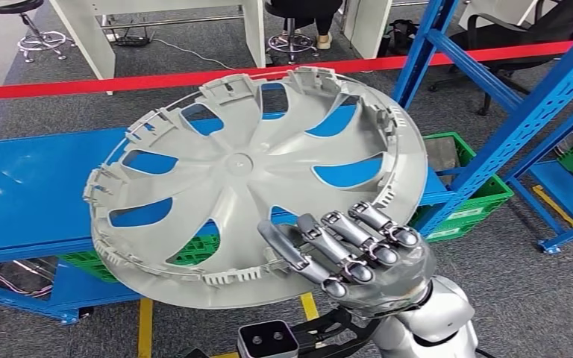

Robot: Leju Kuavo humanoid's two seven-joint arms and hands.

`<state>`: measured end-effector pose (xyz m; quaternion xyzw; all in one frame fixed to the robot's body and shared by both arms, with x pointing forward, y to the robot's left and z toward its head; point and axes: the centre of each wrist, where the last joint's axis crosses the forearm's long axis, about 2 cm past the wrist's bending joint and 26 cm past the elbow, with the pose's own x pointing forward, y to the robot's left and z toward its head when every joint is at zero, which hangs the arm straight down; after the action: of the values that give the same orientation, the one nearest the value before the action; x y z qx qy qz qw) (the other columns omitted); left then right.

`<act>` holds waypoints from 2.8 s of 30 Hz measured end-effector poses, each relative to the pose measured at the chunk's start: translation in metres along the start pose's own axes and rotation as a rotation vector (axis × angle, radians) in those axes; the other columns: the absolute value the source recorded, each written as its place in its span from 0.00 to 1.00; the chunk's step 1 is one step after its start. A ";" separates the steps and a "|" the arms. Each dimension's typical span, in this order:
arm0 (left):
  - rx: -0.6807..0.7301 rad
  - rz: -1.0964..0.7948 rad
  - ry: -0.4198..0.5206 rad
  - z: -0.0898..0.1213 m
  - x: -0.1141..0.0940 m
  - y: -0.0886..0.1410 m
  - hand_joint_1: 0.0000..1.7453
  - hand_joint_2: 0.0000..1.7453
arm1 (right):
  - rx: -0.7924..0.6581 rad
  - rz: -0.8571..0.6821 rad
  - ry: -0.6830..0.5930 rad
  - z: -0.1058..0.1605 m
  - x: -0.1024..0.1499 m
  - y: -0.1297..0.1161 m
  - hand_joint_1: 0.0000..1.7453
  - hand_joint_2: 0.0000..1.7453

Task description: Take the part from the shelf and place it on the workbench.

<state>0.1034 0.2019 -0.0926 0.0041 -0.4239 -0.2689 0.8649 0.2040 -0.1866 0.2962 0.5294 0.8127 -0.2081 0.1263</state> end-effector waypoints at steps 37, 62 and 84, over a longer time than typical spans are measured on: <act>0.010 -0.058 0.031 0.002 -0.003 0.001 0.00 0.00 | -0.006 -0.012 0.056 -0.001 0.003 -0.001 1.00 1.00; 0.034 -0.059 0.102 0.007 -0.017 0.014 0.00 0.00 | 0.012 -0.005 0.065 0.004 0.005 -0.010 1.00 1.00; 0.101 -0.033 0.093 0.000 -0.014 0.033 0.00 0.00 | 0.007 0.086 0.197 0.009 -0.007 -0.038 1.00 1.00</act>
<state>0.1119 0.2362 -0.0951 0.0671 -0.3962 -0.2608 0.8778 0.1716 -0.2097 0.2990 0.5820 0.7970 -0.1524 0.0527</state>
